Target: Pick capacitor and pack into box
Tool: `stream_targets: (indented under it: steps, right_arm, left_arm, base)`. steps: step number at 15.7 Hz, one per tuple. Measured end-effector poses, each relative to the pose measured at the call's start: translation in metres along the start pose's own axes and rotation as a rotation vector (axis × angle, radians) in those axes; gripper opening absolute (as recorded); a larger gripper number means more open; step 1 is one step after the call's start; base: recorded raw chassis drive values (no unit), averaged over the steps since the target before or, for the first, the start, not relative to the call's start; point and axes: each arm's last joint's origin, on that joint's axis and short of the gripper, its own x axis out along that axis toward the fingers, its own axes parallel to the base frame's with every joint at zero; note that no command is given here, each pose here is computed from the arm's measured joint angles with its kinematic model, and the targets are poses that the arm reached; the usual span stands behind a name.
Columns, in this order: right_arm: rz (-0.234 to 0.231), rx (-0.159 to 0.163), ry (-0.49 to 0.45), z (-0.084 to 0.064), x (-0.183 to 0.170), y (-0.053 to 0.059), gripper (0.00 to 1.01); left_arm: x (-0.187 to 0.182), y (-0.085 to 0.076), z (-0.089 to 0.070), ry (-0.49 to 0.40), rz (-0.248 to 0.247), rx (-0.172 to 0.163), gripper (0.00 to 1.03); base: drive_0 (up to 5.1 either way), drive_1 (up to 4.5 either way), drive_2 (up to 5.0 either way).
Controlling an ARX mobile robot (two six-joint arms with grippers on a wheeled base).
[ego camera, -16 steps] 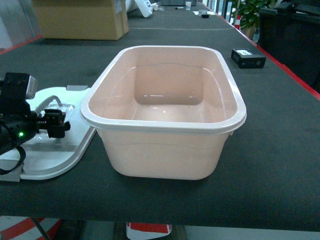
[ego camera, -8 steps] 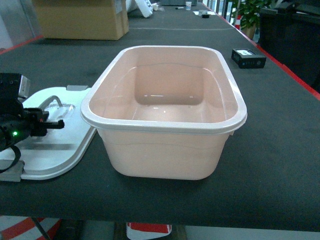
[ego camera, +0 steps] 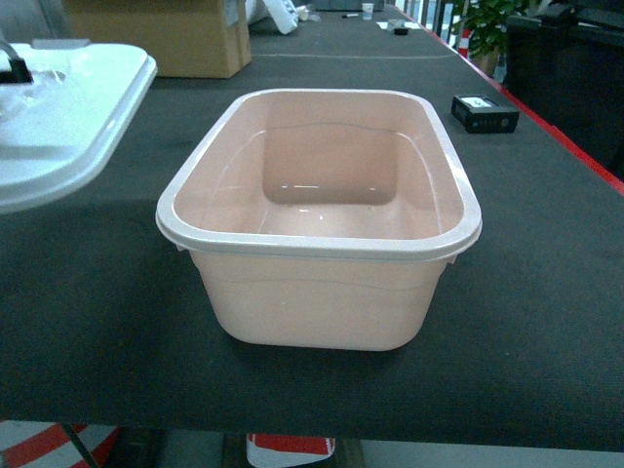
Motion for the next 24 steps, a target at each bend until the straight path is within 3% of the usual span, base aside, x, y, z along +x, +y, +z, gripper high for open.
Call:
stream_targets:
  steps: [2, 3, 4, 6, 9, 12, 14, 16, 24]
  right_arm:
    - [0.0, 0.0, 0.0, 0.0, 0.0, 0.0, 0.98]
    - [0.0, 0.0, 0.0, 0.0, 0.0, 0.0, 0.98]
    - [0.0, 0.0, 0.0, 0.0, 0.0, 0.0, 0.98]
    - [0.0, 0.0, 0.0, 0.0, 0.0, 0.0, 0.98]
    - [0.0, 0.0, 0.0, 0.0, 0.0, 0.0, 0.98]
    - [0.0, 0.0, 0.0, 0.0, 0.0, 0.0, 0.98]
    - [0.0, 0.0, 0.0, 0.0, 0.0, 0.0, 0.98]
    - [0.0, 0.0, 0.0, 0.0, 0.0, 0.0, 0.98]
    - [0.0, 0.0, 0.0, 0.0, 0.0, 0.0, 0.98]
  left_arm:
    - [-0.026, -0.026, 0.029, 0.021, -0.026, -0.05, 0.02]
    - [-0.036, -0.045, 0.04, 0.0, -0.058, -0.052, 0.02]
    - [-0.049, -0.086, 0.052, -0.04, -0.122, -0.049, 0.02]
    - [-0.049, -0.133, 0.048, -0.023, -0.179, -0.051, 0.02]
    - [-0.043, -0.188, 0.028, 0.036, -0.231, -0.031, 0.02]
    - [-0.039, -0.226, 0.019, 0.059, -0.269, -0.019, 0.02]
    - [-0.04, -0.238, 0.014, 0.073, -0.274, -0.014, 0.02]
    - [-0.038, -0.251, -0.003, 0.109, -0.273, 0.001, 0.02]
    - [-0.041, -0.258, -0.008, 0.119, -0.291, 0.005, 0.02]
  base:
    - [0.0, 0.0, 0.0]
    - [0.0, 0.0, 0.0]
    - [0.0, 0.0, 0.0]
    - [0.0, 0.0, 0.0]
    - [0.0, 0.0, 0.0]
    - [0.0, 0.0, 0.0]
    - [0.0, 0.0, 0.0]
    - [0.0, 0.0, 0.0]
    - [0.0, 0.0, 0.0]
